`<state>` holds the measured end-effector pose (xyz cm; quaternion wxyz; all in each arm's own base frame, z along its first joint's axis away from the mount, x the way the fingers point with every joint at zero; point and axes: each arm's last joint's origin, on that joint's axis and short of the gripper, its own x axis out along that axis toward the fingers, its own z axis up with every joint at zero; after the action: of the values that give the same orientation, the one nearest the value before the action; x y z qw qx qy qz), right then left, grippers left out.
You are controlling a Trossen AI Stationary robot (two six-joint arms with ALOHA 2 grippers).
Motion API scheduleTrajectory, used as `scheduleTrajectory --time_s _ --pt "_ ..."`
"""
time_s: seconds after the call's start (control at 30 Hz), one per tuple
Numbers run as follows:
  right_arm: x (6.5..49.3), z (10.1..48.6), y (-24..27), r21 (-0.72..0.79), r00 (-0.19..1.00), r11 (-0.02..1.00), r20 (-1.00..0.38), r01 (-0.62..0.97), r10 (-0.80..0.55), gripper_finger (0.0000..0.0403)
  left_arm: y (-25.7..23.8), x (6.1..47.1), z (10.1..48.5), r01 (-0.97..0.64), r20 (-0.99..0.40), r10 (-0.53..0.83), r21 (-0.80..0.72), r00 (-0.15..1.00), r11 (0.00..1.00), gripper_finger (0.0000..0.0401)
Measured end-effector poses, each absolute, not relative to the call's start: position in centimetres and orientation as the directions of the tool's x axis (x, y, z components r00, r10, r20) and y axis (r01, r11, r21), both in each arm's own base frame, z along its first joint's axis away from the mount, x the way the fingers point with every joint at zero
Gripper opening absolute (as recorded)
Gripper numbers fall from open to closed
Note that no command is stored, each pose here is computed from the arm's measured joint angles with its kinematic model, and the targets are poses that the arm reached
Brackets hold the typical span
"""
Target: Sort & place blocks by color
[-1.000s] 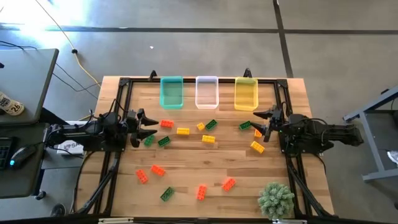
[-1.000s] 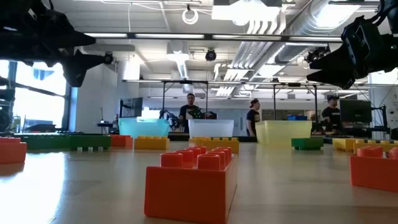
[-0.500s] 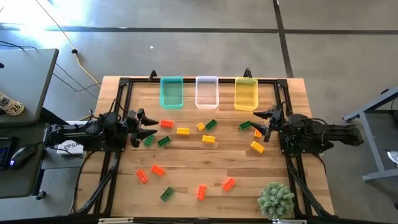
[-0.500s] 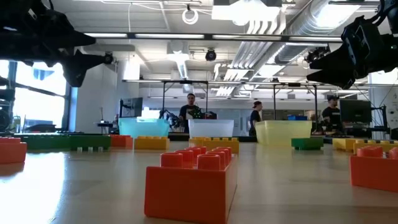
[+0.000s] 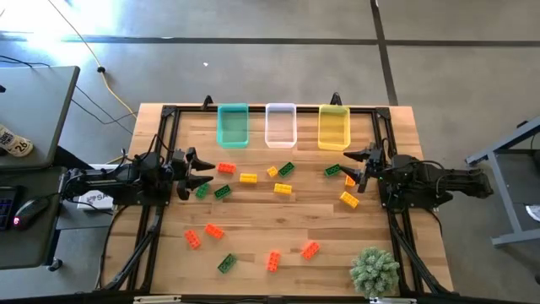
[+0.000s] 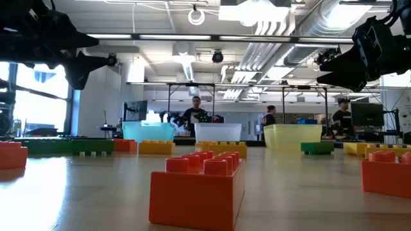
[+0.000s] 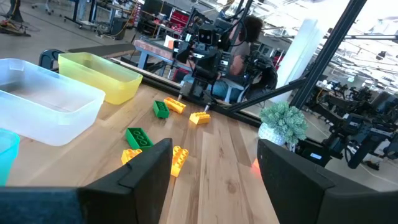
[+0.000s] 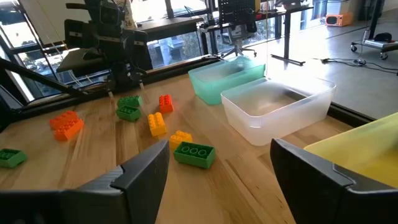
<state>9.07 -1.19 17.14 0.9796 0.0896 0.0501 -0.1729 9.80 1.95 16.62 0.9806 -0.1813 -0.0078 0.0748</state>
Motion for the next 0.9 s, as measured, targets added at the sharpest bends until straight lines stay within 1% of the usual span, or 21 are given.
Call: scheduleTrajectory --time_s 0.6,0.9 --pt "9.07 17.16 -1.19 0.158 0.935 0.924 -0.128 0.348 -0.330 0.0268 1.95 9.80 16.62 -0.145 -0.012 0.151 -0.356 0.988 0.923 0.0225" --pt "9.07 17.14 -1.19 0.158 0.935 0.924 -0.129 0.348 -0.330 0.0268 2.04 9.79 16.69 -0.173 -0.004 0.184 -0.360 0.983 0.917 0.0225"
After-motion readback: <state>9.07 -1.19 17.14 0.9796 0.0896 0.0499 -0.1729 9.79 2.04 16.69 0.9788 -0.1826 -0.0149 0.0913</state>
